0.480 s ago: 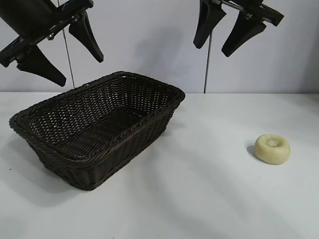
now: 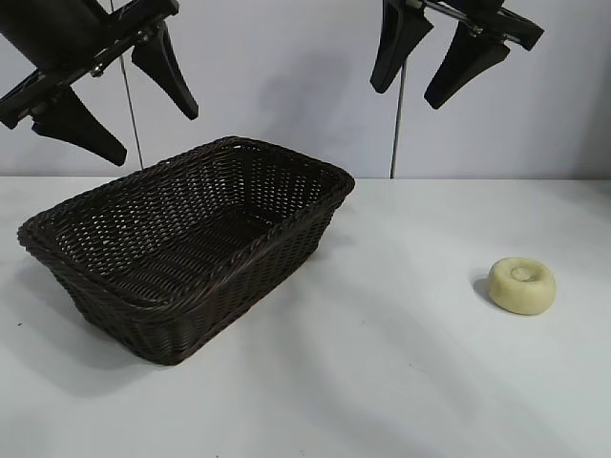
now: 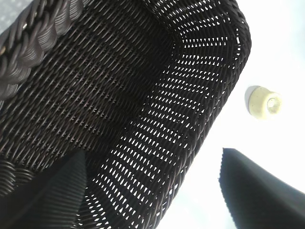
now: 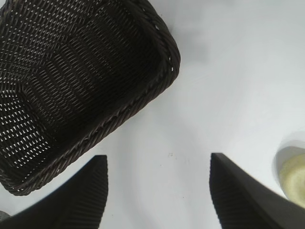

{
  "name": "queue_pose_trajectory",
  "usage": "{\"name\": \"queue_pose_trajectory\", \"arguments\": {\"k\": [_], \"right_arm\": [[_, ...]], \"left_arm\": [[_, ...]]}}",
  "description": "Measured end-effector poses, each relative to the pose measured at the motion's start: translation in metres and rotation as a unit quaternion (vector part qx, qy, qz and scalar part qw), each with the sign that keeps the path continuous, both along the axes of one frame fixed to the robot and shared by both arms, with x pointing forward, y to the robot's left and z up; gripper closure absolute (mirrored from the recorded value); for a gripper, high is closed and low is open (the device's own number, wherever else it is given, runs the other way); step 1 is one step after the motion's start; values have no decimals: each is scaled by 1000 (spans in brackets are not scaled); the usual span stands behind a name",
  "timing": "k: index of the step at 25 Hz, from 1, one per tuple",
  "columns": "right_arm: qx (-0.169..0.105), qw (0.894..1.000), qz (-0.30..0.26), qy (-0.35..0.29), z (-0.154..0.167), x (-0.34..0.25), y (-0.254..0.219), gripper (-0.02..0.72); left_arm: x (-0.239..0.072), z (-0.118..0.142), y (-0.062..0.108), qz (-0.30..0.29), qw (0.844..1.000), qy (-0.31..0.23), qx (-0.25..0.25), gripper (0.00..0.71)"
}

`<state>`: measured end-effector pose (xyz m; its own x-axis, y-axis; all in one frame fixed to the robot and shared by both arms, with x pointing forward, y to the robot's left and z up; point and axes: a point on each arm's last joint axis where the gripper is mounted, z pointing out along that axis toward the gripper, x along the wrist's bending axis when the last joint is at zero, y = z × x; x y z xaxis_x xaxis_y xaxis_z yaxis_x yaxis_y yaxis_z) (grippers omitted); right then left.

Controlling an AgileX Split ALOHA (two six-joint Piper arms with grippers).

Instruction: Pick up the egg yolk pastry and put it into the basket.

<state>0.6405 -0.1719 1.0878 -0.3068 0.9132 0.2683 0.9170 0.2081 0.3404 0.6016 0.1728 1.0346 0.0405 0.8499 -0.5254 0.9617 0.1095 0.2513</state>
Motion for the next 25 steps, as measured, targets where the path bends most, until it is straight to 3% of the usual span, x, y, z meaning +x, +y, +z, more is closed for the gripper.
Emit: {"name": "queue_pose_trajectory", "arguments": {"k": [18, 25], "right_arm": [[-2, 1000, 0, 0, 0, 0, 0, 251], [-7, 1000, 0, -2, 0, 0, -1, 251]], "left_arm": [[2, 1, 0, 10, 1000, -10, -2, 148], [-16, 25, 12, 44, 998, 9, 35, 148]]}}
